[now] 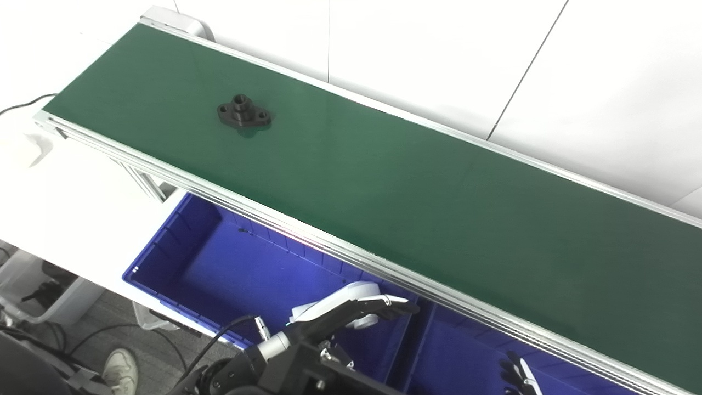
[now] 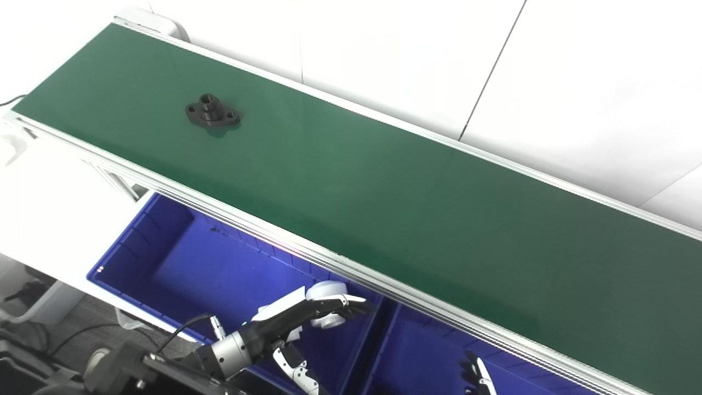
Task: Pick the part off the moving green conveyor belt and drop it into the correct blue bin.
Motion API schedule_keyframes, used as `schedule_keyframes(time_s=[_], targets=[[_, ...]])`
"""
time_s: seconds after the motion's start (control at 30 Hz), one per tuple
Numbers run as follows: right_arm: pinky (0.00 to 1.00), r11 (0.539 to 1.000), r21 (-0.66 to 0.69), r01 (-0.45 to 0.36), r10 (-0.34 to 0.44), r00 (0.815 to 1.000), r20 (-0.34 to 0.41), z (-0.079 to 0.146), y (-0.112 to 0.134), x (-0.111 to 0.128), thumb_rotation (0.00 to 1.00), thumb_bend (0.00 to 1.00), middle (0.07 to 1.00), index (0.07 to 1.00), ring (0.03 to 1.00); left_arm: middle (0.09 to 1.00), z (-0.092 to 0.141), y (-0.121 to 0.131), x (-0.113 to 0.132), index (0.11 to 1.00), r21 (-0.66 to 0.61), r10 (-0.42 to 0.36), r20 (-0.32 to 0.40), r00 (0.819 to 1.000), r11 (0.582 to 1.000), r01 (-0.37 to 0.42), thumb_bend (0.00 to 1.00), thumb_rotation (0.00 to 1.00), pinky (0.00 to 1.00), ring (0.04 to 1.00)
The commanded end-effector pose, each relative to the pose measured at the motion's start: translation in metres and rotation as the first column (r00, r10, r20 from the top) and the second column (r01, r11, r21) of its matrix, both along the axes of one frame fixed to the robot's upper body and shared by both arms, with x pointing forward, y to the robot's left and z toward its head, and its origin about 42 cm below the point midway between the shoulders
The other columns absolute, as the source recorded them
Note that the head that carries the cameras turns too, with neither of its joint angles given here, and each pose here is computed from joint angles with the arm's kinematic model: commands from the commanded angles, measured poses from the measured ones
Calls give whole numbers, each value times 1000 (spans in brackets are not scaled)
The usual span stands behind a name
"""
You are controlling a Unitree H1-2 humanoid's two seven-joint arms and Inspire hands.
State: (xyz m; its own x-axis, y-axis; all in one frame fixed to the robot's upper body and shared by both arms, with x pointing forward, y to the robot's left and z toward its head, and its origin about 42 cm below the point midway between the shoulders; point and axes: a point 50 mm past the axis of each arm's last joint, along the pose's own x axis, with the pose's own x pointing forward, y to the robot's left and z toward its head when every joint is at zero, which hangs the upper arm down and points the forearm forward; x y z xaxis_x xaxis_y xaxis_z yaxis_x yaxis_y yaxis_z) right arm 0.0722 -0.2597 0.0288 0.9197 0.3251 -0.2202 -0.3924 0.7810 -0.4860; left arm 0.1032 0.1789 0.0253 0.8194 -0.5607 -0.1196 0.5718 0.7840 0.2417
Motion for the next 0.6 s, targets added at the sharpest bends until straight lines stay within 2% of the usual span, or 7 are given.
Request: schedule_keyframes(time_s=[0.0,0.57], targets=[[717,1000,23,-15,14,998,64,4,0,1,341,873,866,938,811,863,5,-2,2,828,-23,7,50,999,1000,-5,914,211,807,852],[686,1000,21,-17,15,998,67,-1,5,2,339,887,855,922,800,857,2,4,3,816,7,1,56,998,1000,-1,911,201,781,843]])
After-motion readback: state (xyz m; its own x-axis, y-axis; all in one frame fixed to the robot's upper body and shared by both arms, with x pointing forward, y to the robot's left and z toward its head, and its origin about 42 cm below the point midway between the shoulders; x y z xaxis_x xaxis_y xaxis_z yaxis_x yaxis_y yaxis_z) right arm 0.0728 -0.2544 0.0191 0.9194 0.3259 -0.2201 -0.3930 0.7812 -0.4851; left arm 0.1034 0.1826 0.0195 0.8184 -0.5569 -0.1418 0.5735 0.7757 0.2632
